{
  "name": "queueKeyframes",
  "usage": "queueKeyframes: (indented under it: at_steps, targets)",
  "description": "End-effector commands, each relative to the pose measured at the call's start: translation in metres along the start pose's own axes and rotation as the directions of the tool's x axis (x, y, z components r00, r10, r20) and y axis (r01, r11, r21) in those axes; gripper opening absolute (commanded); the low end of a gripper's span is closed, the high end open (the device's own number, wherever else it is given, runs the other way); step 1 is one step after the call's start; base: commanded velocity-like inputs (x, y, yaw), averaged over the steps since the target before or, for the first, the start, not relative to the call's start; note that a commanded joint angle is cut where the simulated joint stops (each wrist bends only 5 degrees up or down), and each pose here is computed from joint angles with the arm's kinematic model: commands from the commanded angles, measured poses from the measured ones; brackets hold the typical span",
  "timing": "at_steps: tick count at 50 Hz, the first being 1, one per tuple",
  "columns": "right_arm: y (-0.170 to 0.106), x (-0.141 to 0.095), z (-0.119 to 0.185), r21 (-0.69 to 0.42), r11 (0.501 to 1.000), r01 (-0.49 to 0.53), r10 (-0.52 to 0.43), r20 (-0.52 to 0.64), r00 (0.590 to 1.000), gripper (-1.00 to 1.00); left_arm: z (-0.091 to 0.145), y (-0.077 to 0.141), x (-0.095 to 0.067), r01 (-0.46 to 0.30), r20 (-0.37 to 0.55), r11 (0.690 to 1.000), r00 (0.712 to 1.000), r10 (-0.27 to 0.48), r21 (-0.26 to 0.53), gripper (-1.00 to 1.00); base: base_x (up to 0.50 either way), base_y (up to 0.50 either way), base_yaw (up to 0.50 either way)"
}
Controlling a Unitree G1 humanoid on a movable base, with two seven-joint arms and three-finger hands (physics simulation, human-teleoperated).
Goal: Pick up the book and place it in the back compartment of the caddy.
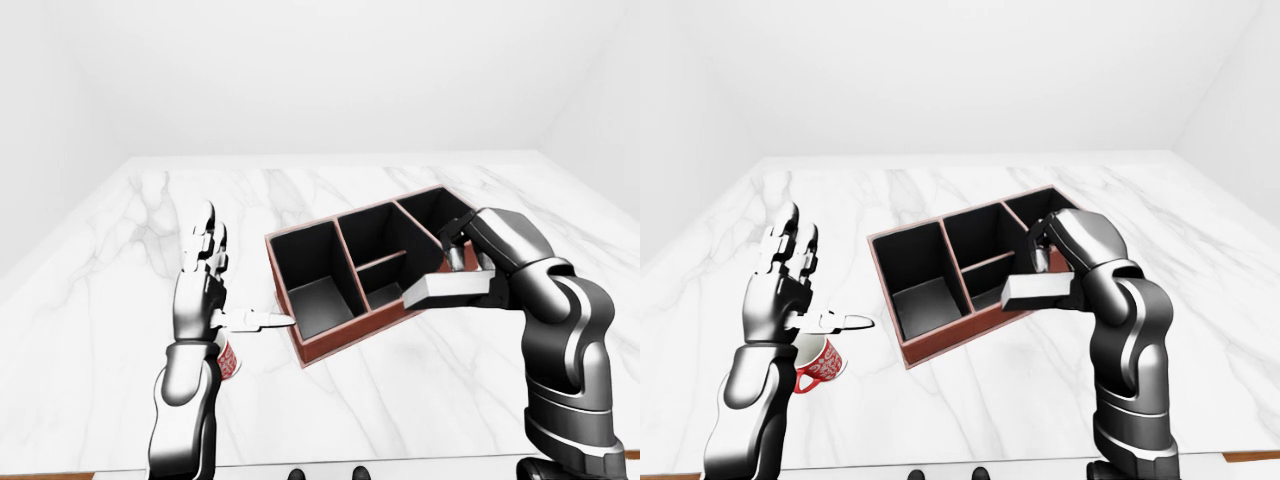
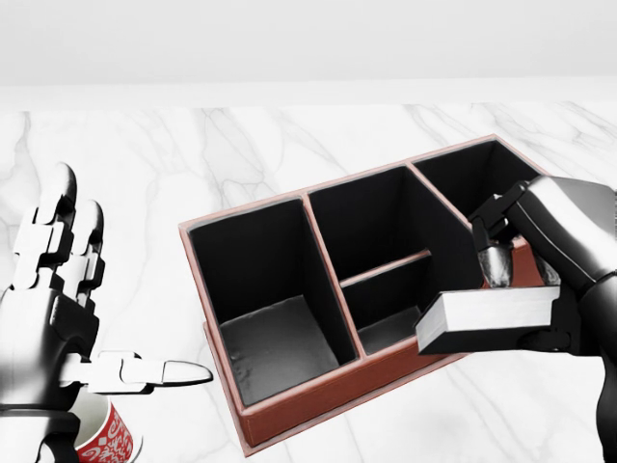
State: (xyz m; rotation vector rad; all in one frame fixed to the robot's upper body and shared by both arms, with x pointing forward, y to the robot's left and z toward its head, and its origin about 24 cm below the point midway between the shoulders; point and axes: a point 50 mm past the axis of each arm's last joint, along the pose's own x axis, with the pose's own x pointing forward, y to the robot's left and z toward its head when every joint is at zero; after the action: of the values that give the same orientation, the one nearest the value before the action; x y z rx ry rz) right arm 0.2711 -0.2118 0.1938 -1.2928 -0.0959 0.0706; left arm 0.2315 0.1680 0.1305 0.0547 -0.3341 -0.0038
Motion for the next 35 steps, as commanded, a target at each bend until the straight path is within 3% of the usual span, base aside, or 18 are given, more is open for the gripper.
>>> queueKeyframes:
  at_steps: [1, 35]
  targets:
    - [-0.008, 0.006, 0.012, -0.018, 0.999, 0.031, -0.03, 0.035, 0.999, -1.0, -0.002, -0.001, 0.0, 0.001, -0.01, 1.0, 1.0, -0.001, 0.0, 1.0, 0.0, 0.0, 0.0]
    - [-0.005, 0.02, 0.032, -0.004, 1.0, 0.016, -0.015, 0.097, 0.995, -1.0, -0.001, -0.001, -0.001, 0.003, -0.004, 1.0, 1.0, -0.003, 0.001, 1.0, 0.0, 0.0, 0.0]
